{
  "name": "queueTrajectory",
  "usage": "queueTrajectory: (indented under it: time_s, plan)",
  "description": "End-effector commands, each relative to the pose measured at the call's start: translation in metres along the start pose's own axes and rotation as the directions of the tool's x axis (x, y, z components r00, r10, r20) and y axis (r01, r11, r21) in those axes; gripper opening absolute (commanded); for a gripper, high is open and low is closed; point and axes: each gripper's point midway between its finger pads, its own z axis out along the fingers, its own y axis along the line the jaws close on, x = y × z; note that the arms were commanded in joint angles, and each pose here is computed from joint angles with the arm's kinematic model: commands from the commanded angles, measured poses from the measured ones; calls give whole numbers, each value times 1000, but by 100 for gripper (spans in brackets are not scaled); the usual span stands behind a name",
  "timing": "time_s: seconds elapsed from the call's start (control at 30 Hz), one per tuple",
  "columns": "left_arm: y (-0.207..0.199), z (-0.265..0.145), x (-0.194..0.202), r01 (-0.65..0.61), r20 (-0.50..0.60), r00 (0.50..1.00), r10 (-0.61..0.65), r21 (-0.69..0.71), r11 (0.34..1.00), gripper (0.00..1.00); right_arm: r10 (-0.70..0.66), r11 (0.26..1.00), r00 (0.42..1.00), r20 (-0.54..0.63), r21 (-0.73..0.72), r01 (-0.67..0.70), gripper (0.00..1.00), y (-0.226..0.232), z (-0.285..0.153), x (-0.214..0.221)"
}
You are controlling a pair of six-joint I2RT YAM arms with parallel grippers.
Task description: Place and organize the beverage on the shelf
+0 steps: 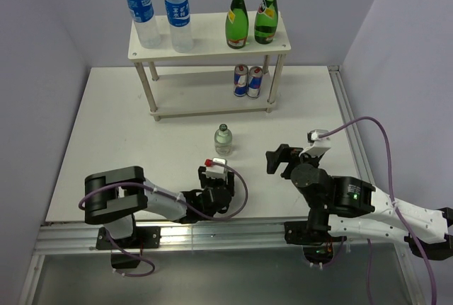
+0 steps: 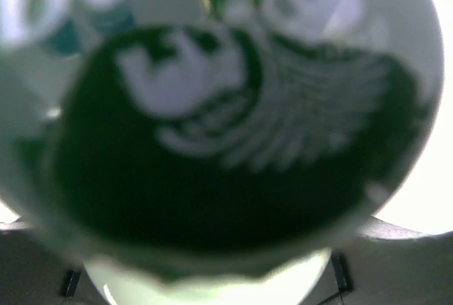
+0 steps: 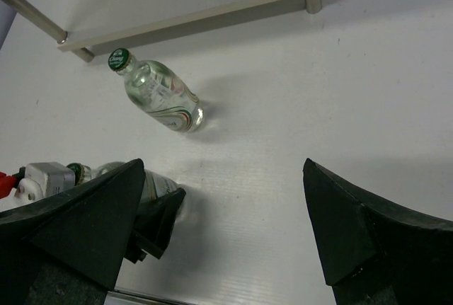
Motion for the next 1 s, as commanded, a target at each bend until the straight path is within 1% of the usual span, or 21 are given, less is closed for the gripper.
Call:
queueTrajectory:
  time_s: [0.0,0.17,0.2,0.27,0.3,0.33,0.37,0.4,0.43,0.47,0.57,0.67,0.7,0.77,0.8,0.87,0.93,0.97]
  plan:
    - [-13,2,-15,29,23,999,-30,24,999,0,13,1000,1000,27,12,-13,100,-1,2,-3]
    - [10,-13,-41,15,38,999,-13,-54,998,0,17,1000,1000,19,-2,-17,100,1,3,1]
    - [12,-17,-55,33,60,998,-29,-57,998,0,18,1000,1000,17,-3,-18,100,1,4,4]
    - [22,-19,-65,9,62,998,-4,-70,998,0,22,1000,1000,18,-8,-22,100,3,5,5]
    - [23,-22,-81,40,82,996,-36,-51,998,0,19,1000,1000,16,-6,-19,100,2,6,8]
    - [21,-22,-86,47,77,996,-46,-19,999,0,17,1000,1000,14,-10,-16,100,3,6,9]
    - [24,-22,-96,47,93,995,-45,-14,999,0,22,1000,1000,15,-14,-21,100,4,7,10]
    - [34,-20,-110,72,120,990,-68,-26,997,0,18,1000,1000,12,-15,-18,100,5,8,11]
    - [37,-18,-116,71,125,990,-67,-25,997,0,19,1000,1000,11,-17,-19,100,6,8,12]
    - [42,-15,-120,56,128,990,-52,-33,998,0,22,1000,1000,10,-20,-21,100,7,9,12]
    - [76,11,-142,76,152,987,-60,-102,992,0,19,999,1000,7,-25,-19,100,10,9,13]
    - [90,30,-153,84,163,984,-66,-106,991,0,21,999,1000,5,-28,-21,100,10,9,13]
    - [106,41,-164,110,187,979,-83,-140,984,0,22,999,1000,4,-30,-22,100,9,8,13]
    - [118,52,-174,130,198,975,-99,-148,980,0,18,999,1000,2,-29,-18,100,8,9,15]
    - [127,61,-184,147,211,971,-114,-145,978,0,15,1000,1000,-1,-24,-15,100,6,9,17]
    - [136,70,-205,162,244,962,-123,-147,976,0,11,1000,1000,-2,-22,-11,100,4,9,18]
    - [141,80,-209,141,232,968,-101,-163,976,0,9,1000,1000,-2,-18,-9,100,3,9,20]
    - [145,85,-222,146,250,963,-100,-173,974,0,7,1000,1000,-2,-15,-7,100,2,9,20]
